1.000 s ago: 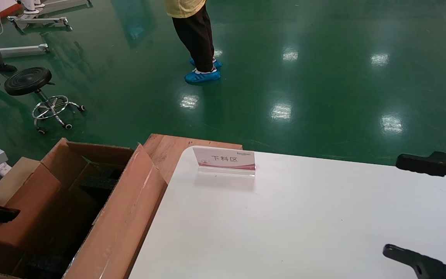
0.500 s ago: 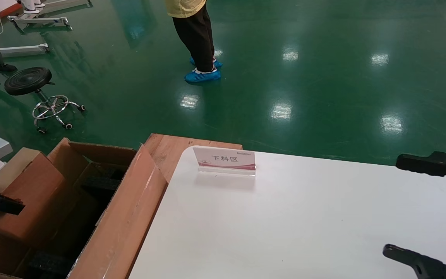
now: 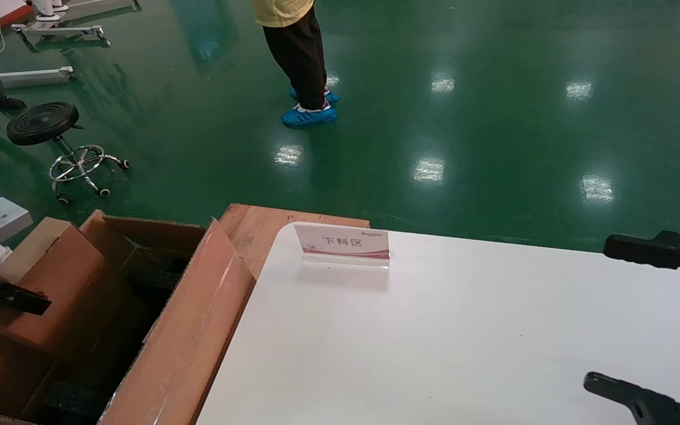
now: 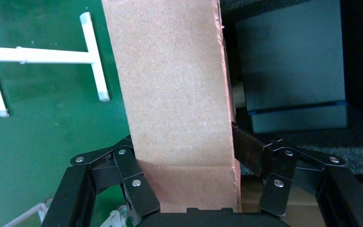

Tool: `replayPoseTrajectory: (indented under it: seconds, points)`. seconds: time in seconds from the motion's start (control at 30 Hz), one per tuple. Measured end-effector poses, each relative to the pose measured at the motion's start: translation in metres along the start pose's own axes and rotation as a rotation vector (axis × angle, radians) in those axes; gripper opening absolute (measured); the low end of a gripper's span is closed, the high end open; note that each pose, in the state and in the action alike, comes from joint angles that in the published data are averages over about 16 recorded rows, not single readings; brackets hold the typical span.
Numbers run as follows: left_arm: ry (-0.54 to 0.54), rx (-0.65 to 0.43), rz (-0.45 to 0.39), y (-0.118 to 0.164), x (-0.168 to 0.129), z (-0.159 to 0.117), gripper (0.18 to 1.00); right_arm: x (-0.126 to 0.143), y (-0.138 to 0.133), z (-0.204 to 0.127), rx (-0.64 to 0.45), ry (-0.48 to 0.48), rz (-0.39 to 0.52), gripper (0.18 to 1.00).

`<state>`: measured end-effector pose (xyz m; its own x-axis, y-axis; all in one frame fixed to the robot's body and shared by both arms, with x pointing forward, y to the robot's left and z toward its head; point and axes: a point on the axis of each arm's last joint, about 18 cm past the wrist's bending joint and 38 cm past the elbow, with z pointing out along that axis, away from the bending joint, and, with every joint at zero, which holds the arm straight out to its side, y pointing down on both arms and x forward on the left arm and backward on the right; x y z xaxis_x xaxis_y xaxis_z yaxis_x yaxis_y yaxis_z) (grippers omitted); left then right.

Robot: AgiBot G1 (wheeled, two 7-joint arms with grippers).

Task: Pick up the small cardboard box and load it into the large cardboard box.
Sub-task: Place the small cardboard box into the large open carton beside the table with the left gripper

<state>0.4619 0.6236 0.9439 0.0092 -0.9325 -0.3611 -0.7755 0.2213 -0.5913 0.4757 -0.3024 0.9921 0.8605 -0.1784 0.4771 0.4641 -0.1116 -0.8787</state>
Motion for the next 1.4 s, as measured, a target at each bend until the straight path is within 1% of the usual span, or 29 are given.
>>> replayPoseTrajectory:
  seconds: [0.4, 0.83, 1.03, 1.23, 1.4]
  points:
    - [0.008, -0.037, -0.022, 0.006, -0.001, 0.021, 0.344, 0.0, 0.0, 0.0, 0.0, 0.0, 0.0, 1.001]
    - [0.01, -0.07, -0.049, 0.01, -0.003, 0.026, 0.35, 0.0, 0.0, 0.0, 0.0, 0.0, 0.0, 1.001]
    - [0.01, -0.071, -0.048, 0.01, -0.003, 0.026, 0.379, 0.0, 0.0, 0.0, 0.0, 0.001, 0.0, 1.001]
    - [0.01, -0.071, -0.047, 0.01, -0.003, 0.025, 0.442, 0.0, 0.0, 0.0, 0.0, 0.001, 0.0, 1.001]
    - [0.009, -0.071, -0.045, 0.01, -0.003, 0.025, 0.526, 0.0, 0.0, 0.0, 0.0, 0.001, 0.0, 1.001]
